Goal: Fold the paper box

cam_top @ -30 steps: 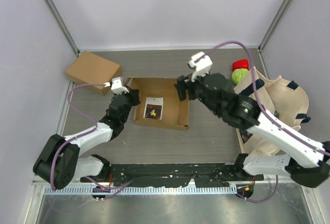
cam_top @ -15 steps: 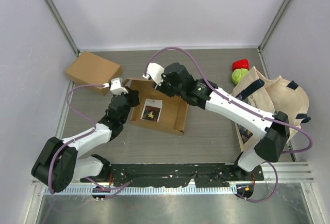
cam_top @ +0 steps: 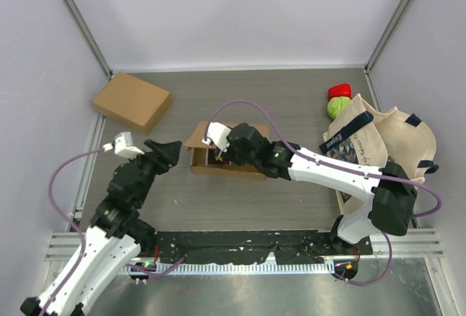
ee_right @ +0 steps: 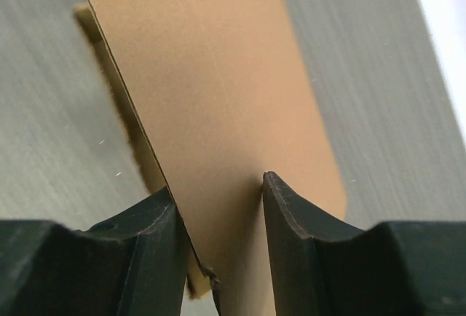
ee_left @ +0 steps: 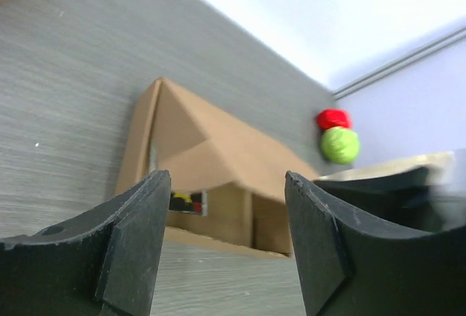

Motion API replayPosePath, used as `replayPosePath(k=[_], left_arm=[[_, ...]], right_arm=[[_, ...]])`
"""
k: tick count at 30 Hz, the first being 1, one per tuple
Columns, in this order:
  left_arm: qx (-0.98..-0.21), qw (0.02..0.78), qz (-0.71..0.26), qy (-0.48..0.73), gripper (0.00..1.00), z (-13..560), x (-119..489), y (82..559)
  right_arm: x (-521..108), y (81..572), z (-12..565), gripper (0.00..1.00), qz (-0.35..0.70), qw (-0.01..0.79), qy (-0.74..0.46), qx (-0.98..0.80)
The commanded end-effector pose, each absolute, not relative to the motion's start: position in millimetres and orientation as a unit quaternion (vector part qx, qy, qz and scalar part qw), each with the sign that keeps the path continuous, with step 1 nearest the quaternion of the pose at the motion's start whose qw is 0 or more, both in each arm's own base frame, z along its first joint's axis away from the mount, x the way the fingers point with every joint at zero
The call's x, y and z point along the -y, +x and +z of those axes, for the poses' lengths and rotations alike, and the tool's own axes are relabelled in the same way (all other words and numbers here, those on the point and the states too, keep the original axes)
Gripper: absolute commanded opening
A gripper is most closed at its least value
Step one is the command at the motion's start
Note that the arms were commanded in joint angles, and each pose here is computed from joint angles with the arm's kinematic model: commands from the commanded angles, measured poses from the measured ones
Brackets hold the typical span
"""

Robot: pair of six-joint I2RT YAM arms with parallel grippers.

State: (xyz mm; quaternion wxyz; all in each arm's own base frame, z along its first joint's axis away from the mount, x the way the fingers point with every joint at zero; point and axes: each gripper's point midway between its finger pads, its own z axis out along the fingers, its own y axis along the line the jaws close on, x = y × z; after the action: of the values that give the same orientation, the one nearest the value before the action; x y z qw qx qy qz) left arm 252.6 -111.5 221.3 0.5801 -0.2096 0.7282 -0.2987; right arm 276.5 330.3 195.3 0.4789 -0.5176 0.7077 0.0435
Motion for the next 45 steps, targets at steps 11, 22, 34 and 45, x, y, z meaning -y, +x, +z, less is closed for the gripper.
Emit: replayPosePath(k=[11,22,34,45], left_arm=[[-0.792,0.458,-0.397,-0.071,0.59,242.1,192.6,249.3],[-0.855,0.318,-0.405,-0.056,0.50,126.6,237.1,268.0],[-0.876,0.295,-0.377,-0.054,0.51,97.7,233.0,265.2],[-0.877,0.309,-0.366,-0.039,0.55,112.3,228.0,273.2]], right_arm=[[-342.1,201.0,148.0,0.69,0.268,0.374,-0.316,-0.830],[-292.3,214.5,179.5,0.70,0.480,0.321,-0.119,-0.807],[-240.9,236.2,181.3,0.74,0.421,0.364,-0.047,-0.829],[-196.7,234.9,86.3,0.34,0.368,0.333,-0.003,-0.868]])
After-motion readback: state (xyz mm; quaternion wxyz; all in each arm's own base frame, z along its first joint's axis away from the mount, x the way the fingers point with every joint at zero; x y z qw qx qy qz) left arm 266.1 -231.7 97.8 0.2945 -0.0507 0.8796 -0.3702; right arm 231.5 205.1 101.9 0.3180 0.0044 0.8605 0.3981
